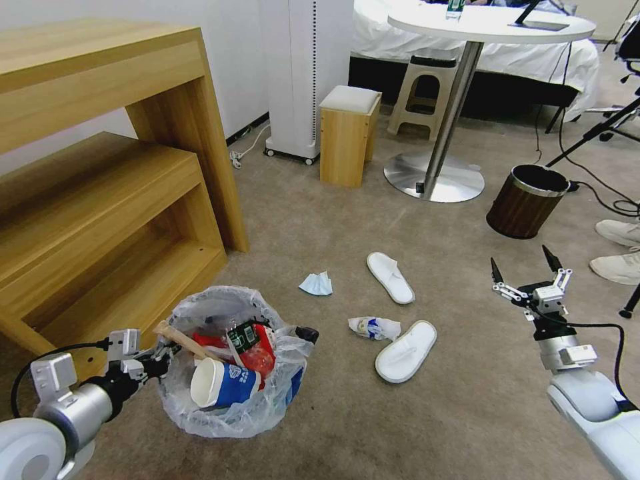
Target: Pick up the trash bin and place the garbage on the floor into it.
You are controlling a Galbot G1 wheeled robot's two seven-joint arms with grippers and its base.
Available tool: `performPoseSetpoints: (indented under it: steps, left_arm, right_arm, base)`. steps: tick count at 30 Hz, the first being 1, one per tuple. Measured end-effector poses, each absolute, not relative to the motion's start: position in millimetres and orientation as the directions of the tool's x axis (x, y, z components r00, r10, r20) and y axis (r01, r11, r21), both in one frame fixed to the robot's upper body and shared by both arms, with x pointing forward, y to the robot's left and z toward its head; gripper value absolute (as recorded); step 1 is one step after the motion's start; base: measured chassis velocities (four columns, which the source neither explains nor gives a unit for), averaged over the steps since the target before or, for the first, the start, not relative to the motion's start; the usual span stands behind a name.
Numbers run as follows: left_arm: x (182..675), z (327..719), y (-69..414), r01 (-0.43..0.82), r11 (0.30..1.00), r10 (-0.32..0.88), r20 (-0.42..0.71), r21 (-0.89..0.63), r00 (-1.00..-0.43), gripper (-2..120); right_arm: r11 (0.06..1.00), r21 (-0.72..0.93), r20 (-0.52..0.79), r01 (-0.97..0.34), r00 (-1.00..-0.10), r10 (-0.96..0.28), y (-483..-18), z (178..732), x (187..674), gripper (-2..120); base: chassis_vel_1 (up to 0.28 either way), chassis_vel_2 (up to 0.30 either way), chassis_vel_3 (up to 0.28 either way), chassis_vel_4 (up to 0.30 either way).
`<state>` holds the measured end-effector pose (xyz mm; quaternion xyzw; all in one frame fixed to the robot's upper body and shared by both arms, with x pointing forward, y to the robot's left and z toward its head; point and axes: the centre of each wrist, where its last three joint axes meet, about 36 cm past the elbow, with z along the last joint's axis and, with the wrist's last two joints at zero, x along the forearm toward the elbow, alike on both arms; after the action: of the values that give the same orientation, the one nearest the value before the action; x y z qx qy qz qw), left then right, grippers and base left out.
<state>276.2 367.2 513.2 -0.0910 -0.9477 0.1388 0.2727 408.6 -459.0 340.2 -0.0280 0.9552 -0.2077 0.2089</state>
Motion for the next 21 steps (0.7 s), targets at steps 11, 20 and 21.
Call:
performPoseSetpoints:
  steps: [11, 20, 21]
  left_arm:
    - [278.3, 511.4, 369.6, 0.097, 0.945, 0.248, 0.492, -0.312, -0.835, 0]
    - [278.7, 509.7, 370.9, 0.097, 0.945, 0.248, 0.492, -0.312, -0.835, 0]
    - [278.5, 509.4, 371.0, 0.096, 0.945, 0.247, 0.492, -0.312, -0.835, 0]
  right_arm:
    - [0.909, -0.411, -0.388, 0.063, -0.915, -0.113, -467.2, 345.7, 409.2, 100]
    - [0.893, -0.443, -0.378, 0.079, -0.92, -0.106, -476.5, 347.7, 412.6, 100]
    - [0.892, -0.444, -0.378, 0.08, -0.92, -0.106, -476.8, 347.7, 412.9, 100]
  base:
    - [0.0, 0.0, 0.0, 0.0]
    - [0.0, 0.0, 0.0, 0.0]
    - [0.0, 0.0, 0.0, 0.0]
